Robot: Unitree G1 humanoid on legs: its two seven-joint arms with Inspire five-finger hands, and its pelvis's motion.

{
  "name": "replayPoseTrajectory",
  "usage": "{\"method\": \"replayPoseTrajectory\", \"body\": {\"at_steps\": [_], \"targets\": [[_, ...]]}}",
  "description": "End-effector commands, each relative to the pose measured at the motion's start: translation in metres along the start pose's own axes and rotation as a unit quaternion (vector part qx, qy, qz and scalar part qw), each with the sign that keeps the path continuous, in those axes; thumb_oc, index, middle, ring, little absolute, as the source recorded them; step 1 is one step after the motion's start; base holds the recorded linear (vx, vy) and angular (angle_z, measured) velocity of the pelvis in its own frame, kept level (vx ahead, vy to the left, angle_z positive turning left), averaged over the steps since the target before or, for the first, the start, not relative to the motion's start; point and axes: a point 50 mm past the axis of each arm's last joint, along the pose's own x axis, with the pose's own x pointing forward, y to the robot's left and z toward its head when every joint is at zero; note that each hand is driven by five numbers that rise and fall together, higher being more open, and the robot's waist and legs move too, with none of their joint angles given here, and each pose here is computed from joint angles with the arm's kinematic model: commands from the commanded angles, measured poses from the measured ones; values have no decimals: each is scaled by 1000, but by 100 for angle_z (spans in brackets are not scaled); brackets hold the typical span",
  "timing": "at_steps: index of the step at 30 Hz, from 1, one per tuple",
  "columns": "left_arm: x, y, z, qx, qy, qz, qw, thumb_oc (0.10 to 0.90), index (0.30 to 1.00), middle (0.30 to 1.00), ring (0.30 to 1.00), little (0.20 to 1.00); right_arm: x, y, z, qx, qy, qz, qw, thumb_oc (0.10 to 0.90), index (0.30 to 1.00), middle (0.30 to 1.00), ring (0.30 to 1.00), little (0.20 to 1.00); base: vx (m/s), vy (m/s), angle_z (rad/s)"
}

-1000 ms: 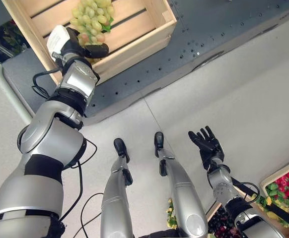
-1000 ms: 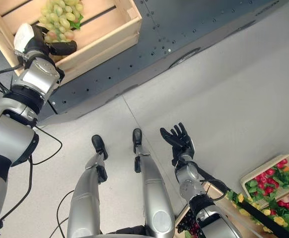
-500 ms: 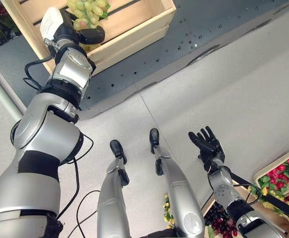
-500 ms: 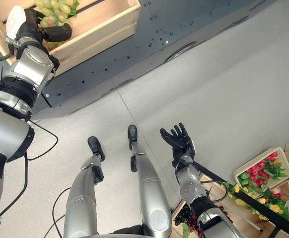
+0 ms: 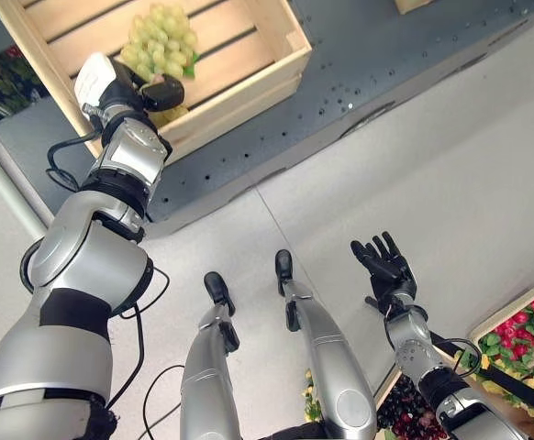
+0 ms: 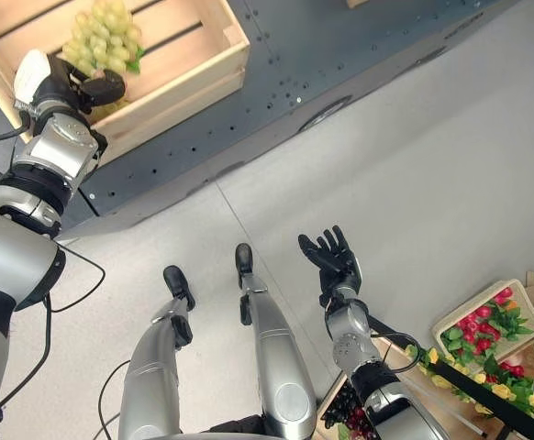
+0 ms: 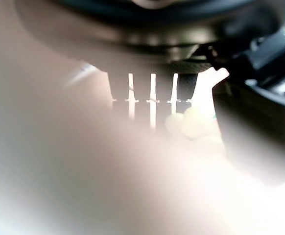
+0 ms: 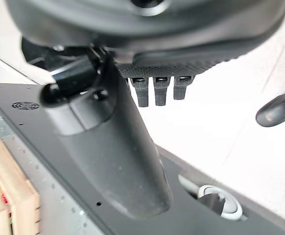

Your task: Pick up the fruits from the basket on one side to the basket on the other side

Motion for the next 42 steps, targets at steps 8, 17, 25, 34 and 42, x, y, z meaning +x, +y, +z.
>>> {"method": "replayPoseTrajectory", "body": {"at_steps": [8,17,25,34,42], "targets": [[2,18,-1,-167,-45,55,983,400,300,300,300,300,-10,-28,21,19,-62,-28,997,800,900,900,900,900,0,0,0],[-15,18,37,-385,-123,27,914,400,300,300,300,300,-14,-25,14,22,-56,-27,998,800,900,900,900,900,0,0,0],[-22,14,44,-447,-148,-16,882,400,300,300,300,300,-19,-36,9,13,-46,-34,998,800,900,900,900,900,20,0,2],[-29,5,37,-491,-141,-70,857,400,300,300,300,300,-27,-23,11,-93,-59,25,994,800,900,900,900,900,55,10,1],[-31,-4,20,-499,-133,-104,850,400,300,300,300,300,-35,15,27,-249,-126,142,950,800,900,900,900,900,42,6,0]]}}
